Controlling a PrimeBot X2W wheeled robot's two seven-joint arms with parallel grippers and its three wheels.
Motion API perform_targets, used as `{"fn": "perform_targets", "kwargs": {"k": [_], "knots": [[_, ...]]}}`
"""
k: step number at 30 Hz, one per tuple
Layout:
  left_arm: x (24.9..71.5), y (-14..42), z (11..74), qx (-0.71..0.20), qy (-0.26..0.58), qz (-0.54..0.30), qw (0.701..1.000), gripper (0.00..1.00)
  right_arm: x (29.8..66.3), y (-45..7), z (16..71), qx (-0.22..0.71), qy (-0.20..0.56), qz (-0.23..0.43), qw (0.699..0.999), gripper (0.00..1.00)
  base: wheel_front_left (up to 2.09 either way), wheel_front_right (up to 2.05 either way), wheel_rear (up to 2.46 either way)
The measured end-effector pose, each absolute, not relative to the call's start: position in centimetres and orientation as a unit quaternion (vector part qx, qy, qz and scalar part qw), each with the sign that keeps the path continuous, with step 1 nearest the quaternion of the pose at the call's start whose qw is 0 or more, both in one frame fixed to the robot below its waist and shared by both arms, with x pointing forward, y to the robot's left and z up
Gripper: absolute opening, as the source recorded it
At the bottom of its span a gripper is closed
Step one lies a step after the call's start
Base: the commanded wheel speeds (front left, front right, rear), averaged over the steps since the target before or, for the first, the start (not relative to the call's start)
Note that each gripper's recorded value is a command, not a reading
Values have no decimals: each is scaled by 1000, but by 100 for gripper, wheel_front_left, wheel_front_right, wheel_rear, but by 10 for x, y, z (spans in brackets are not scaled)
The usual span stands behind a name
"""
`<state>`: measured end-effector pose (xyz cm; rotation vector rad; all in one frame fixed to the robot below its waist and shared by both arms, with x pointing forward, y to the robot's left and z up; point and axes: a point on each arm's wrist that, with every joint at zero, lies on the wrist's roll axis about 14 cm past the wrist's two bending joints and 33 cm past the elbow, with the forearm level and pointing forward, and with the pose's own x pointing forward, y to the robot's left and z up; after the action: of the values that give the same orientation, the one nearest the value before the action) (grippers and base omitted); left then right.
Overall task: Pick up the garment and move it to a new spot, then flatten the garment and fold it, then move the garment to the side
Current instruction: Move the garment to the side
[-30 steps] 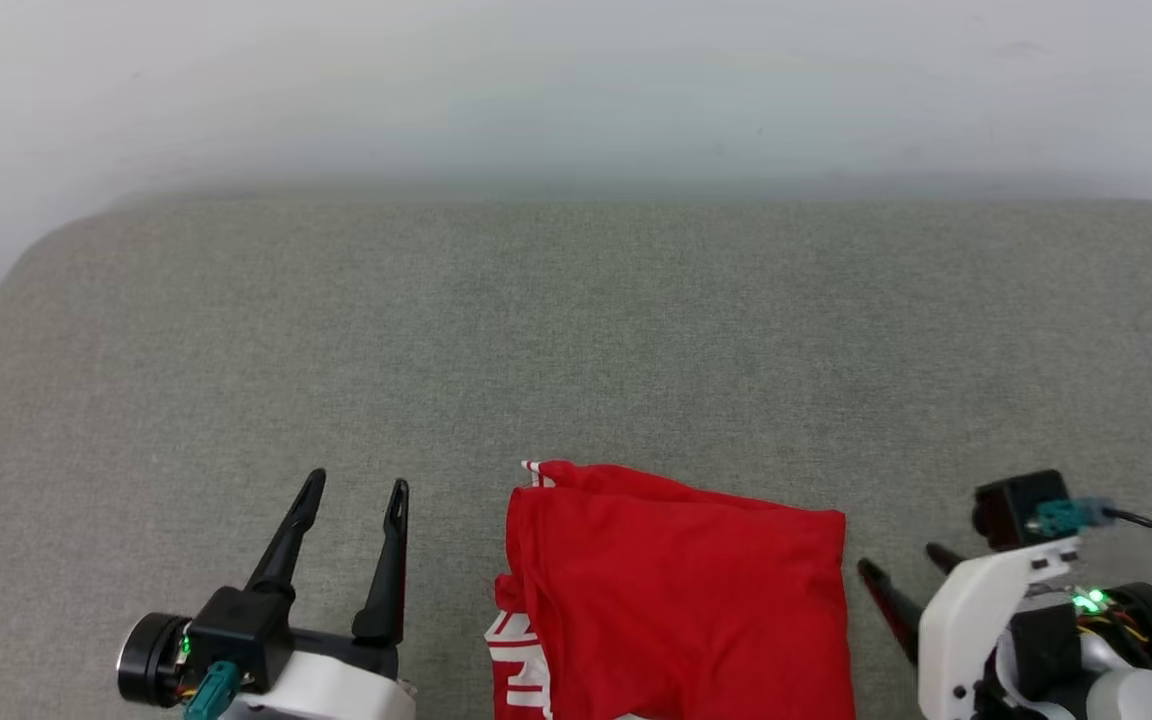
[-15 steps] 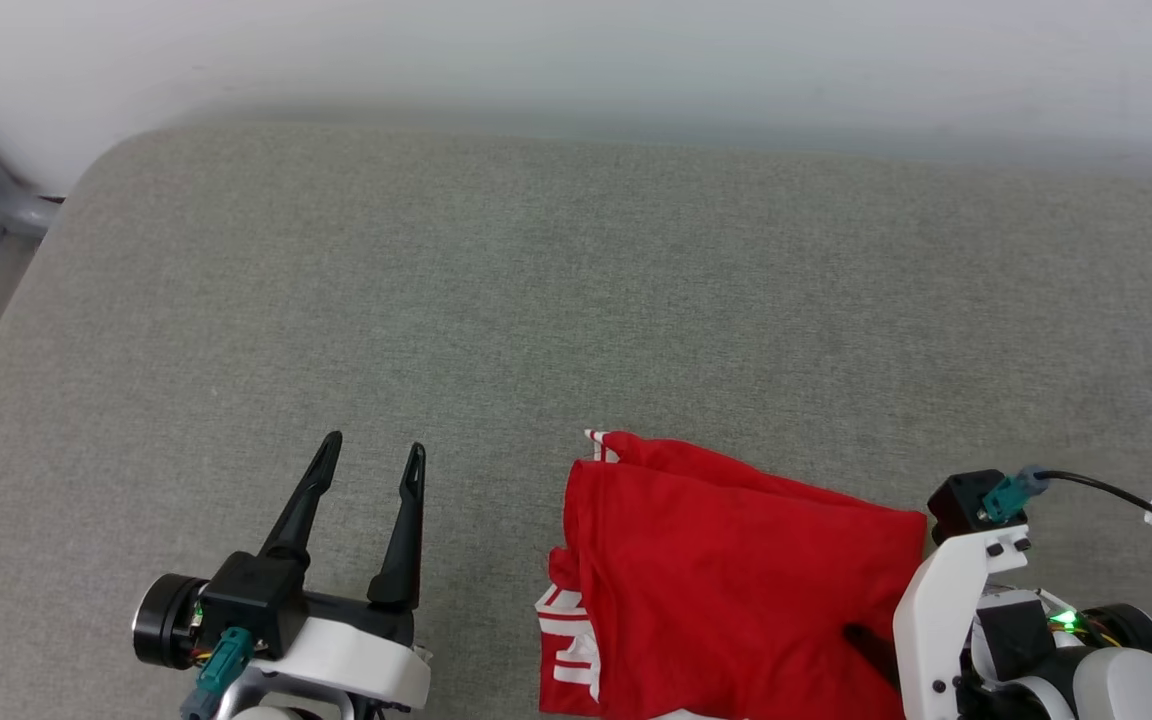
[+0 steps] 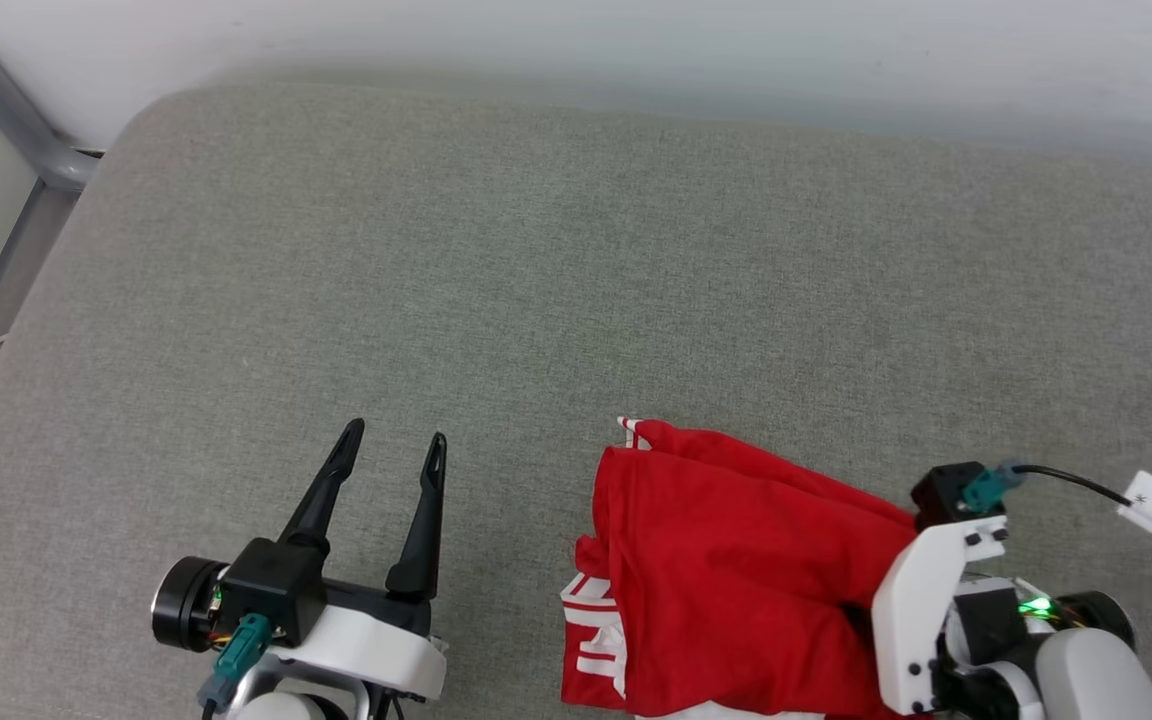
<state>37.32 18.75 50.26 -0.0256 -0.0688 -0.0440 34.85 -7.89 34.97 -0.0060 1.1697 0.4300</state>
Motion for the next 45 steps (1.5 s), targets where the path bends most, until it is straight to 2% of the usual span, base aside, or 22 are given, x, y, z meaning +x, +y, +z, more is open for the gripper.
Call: {"fn": "perform_targets", "kwargs": {"k": [5,10,17,25,28,32,35,45], "knots": [[374,186,508,-11,-43,-25,999,100,355,-74,356,-14,519,211,828,0,0,0,0],[375,178,513,-11,-52,-39,998,100,371,-85,378,-65,460,221,858,0,0,0,0],[385,148,519,-4,-63,-89,994,100,397,-147,422,-189,383,189,884,0,0,0,0],[401,84,520,-19,-70,-184,980,100,400,-228,448,-264,373,132,879,0,0,0,0],[410,61,516,-20,-69,-220,973,100,401,-275,450,-309,383,97,865,0,0,0,0],[423,31,510,-24,-68,-268,961,100,398,-320,441,-323,403,64,854,0,0,0,0],[431,10,503,-30,-68,-302,951,100,404,-357,443,-310,401,22,862,0,0,0,0],[456,-42,489,-52,-90,-382,918,100,411,-457,438,-317,395,-89,858,0,0,0,0]]}}
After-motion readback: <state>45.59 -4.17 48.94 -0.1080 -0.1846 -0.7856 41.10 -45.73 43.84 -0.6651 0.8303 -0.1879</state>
